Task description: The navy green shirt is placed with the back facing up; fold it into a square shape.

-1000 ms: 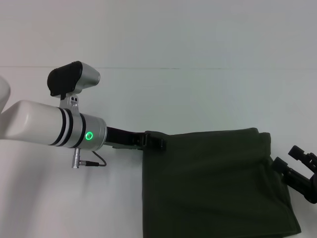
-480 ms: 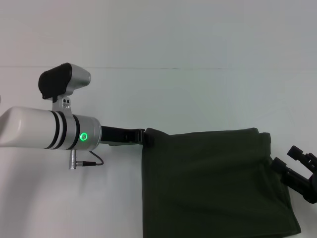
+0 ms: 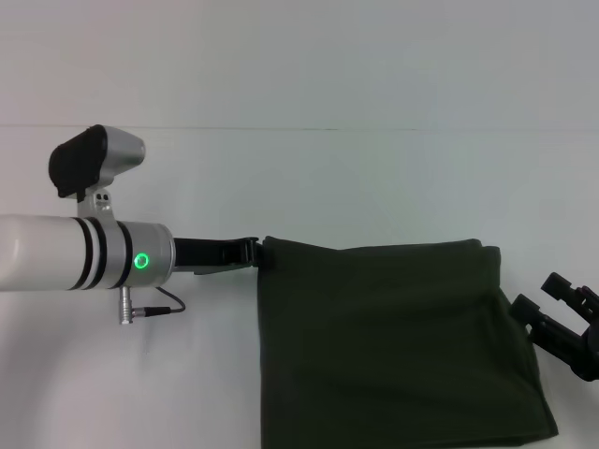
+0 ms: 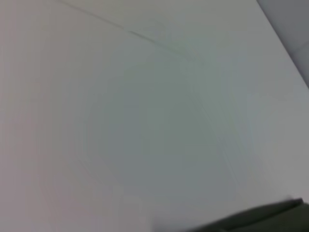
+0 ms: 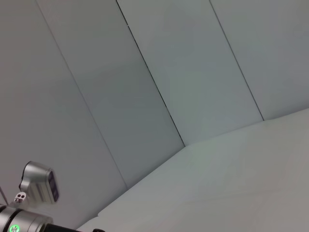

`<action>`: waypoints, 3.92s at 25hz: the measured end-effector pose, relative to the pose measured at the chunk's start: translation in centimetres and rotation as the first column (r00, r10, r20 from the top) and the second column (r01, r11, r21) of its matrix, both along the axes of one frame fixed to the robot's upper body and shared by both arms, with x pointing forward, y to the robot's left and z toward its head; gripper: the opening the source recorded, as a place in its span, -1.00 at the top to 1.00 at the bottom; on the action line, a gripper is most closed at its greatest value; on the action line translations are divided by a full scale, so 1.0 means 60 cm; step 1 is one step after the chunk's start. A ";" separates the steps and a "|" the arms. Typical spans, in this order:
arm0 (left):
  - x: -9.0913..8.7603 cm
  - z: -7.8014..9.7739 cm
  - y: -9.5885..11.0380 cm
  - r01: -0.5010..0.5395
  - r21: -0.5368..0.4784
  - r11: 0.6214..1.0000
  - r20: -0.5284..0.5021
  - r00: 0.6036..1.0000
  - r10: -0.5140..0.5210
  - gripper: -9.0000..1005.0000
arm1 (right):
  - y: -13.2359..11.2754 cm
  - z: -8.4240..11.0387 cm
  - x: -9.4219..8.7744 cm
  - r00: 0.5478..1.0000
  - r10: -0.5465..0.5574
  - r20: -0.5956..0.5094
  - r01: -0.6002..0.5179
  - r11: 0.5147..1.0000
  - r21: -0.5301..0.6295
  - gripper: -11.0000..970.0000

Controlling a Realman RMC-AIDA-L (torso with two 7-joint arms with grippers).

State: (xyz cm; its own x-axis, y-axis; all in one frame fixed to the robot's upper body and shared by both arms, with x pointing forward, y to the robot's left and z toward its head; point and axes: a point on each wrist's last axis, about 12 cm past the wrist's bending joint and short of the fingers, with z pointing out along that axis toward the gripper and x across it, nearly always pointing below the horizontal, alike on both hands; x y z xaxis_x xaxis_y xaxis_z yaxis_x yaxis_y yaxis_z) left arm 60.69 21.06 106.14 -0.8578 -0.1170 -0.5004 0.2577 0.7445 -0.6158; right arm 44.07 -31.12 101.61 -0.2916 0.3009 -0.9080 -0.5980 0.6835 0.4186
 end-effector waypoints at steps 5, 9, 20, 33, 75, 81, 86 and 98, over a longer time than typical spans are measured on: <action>0.000 -0.002 0.030 -0.096 -0.046 0.994 0.005 0.995 0.096 0.94 | 0.002 0.000 0.000 1.000 -0.002 0.000 0.002 1.000 0.006 -0.89; 0.004 0.001 0.057 -0.157 -0.064 0.985 0.028 0.987 0.159 0.93 | 0.003 0.000 0.001 1.000 -0.005 0.001 0.005 1.000 0.010 -0.89; 0.026 0.018 0.080 -0.197 -0.014 0.980 0.108 0.974 0.197 0.90 | 0.011 0.001 0.009 1.000 0.014 0.004 -0.014 1.000 0.012 -0.89; 0.007 0.018 0.097 -0.239 -0.128 0.963 0.278 0.923 0.266 0.70 | 0.018 0.006 0.023 0.999 0.033 0.025 -0.033 0.999 -0.009 -0.89; -0.263 -0.042 0.163 0.297 0.100 0.950 0.668 0.687 -0.285 -0.88 | 0.058 -0.039 0.001 0.979 0.155 0.134 -0.101 0.934 -0.342 -0.89; -0.263 -0.043 0.161 0.299 0.098 0.949 0.669 0.686 -0.285 -0.89 | 0.061 -0.037 0.004 0.977 0.160 0.138 -0.105 0.935 -0.337 -0.89; -0.258 -0.041 0.157 0.305 0.095 0.948 0.675 0.680 -0.286 -0.89 | 0.061 -0.037 0.004 0.978 0.159 0.138 -0.105 0.937 -0.334 -0.89; -0.257 -0.039 0.157 0.309 0.089 0.947 0.677 0.679 -0.285 -0.88 | 0.059 -0.037 0.002 0.979 0.149 0.139 -0.096 0.939 -0.329 -0.89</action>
